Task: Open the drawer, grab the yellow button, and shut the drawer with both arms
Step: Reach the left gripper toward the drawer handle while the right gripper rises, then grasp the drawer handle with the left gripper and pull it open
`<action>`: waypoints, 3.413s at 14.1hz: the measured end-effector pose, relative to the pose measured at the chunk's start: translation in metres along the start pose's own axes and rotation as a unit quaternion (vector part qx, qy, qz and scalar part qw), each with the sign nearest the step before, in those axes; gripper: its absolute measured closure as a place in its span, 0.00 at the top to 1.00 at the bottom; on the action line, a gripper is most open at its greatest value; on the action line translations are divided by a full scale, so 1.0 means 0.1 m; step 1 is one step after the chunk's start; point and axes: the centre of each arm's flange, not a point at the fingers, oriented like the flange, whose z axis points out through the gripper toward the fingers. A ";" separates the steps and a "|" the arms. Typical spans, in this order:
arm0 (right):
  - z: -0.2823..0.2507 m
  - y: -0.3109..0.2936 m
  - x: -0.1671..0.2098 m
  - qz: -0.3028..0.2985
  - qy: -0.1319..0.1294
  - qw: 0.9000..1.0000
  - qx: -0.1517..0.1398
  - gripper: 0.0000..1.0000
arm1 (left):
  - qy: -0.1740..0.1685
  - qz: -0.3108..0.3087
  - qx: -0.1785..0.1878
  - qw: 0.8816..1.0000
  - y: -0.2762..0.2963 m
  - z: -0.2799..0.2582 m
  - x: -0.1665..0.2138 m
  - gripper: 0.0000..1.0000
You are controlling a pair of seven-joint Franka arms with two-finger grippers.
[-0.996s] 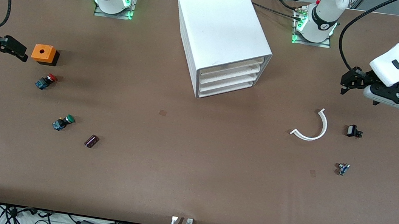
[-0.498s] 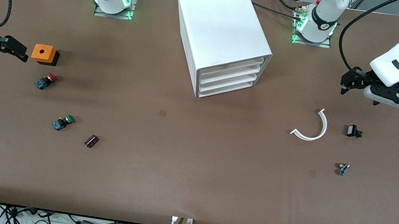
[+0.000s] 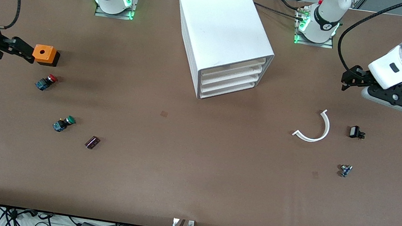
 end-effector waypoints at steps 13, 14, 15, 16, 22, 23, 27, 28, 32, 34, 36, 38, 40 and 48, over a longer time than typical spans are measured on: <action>0.30 -1.66 0.18 -0.094 0.029 0.995 0.035 1.00 | -0.134 0.113 -0.419 0.891 0.57 1.50 0.82 1.00; 0.33 -1.73 0.17 -0.098 0.027 0.994 0.035 1.00 | -0.123 0.126 -0.450 0.875 0.60 1.68 0.90 1.00; 0.35 -1.77 0.17 -0.101 0.025 0.994 0.034 1.00 | -0.109 0.140 -0.479 0.860 0.64 1.88 0.96 1.00; 0.36 -1.78 0.17 -0.102 0.024 0.994 0.034 1.00 | -0.094 0.151 -0.506 0.844 0.69 2.08 1.01 1.00; 0.25 -1.78 0.26 -0.100 0.039 0.994 0.036 1.00 | -0.077 0.158 -0.609 0.774 1.14 2.87 0.88 0.83; 0.24 -1.83 0.26 -0.104 0.040 0.993 0.037 1.00 | -0.086 0.163 -0.614 0.768 1.26 2.93 0.82 0.74; 0.24 -2.16 0.33 -0.110 0.050 0.992 0.041 1.00 | -0.104 0.185 -0.628 0.748 1.57 3.10 0.62 0.62; 0.23 -2.25 0.37 -0.115 0.053 0.991 0.042 1.00 | -0.103 0.190 -0.631 0.745 1.58 3.15 0.58 0.61; 0.35 -2.60 0.44 -0.119 0.049 0.988 0.084 1.00 | -0.111 0.192 -0.638 0.738 1.62 3.32 0.43 0.56; 0.40 -2.73 0.45 -0.123 0.056 0.986 0.093 1.00 | -0.111 0.196 -0.640 0.734 1.64 3.36 0.38 0.52; 0.42 -2.85 0.43 -0.121 0.058 0.986 0.096 1.00 | -0.108 0.200 -0.646 0.729 1.67 3.35 0.37 0.32; 0.38 -3.00 0.36 -0.113 0.058 0.987 0.099 1.00 | -0.102 0.206 -0.648 0.726 1.67 3.28 0.37 0.14; 0.31 -3.19 0.28 -0.110 0.061 0.987 0.103 1.00 | -0.098 0.207 -0.647 0.728 1.66 3.27 0.38 0.14; 0.31 -3.69 0.34 -0.096 0.085 0.985 0.120 1.00 | -0.040 0.198 -0.599 0.775 1.05 3.01 0.99 0.14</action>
